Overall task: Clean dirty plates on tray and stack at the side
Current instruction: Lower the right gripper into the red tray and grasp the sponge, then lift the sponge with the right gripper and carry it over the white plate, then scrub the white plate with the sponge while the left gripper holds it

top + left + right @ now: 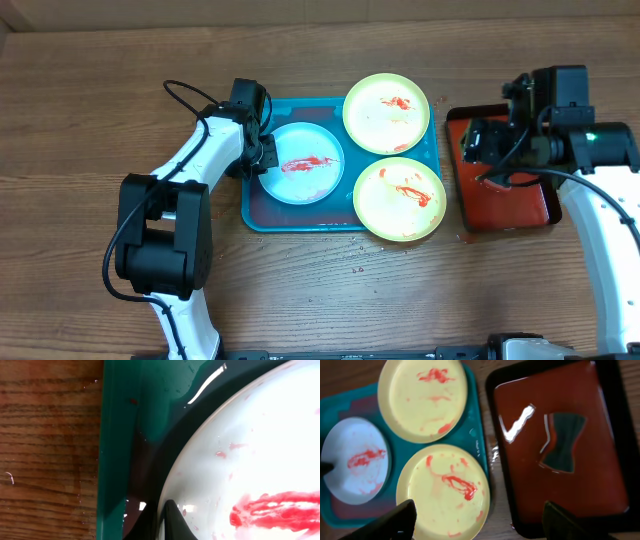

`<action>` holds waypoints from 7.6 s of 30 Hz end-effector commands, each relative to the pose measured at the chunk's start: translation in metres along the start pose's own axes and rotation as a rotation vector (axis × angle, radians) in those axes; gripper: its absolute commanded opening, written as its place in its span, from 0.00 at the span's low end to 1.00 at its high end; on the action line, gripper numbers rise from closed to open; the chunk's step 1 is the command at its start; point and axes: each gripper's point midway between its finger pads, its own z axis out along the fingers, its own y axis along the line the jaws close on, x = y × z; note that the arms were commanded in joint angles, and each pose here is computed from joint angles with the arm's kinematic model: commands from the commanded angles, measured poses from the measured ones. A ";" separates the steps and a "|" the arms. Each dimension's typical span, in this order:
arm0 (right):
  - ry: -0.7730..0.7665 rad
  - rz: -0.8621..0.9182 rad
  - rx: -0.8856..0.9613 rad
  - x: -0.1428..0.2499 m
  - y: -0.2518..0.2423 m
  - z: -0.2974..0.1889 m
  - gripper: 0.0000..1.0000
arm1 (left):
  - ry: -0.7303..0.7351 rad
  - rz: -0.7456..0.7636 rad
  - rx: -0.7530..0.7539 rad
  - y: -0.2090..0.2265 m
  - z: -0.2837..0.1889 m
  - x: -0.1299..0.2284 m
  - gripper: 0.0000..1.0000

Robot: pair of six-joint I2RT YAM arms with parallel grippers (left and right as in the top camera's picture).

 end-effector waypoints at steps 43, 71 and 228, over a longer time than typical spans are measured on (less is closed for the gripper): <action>0.429 0.224 0.301 0.022 -0.138 0.167 0.43 | 0.026 0.012 -0.019 0.002 0.012 0.009 0.04; 0.303 0.174 0.200 -0.017 -0.086 0.094 0.04 | 0.034 0.061 -0.009 0.001 0.012 0.011 0.04; 0.653 -0.406 -0.228 0.136 0.253 0.245 0.04 | 0.103 0.113 0.103 -0.004 0.010 0.021 0.04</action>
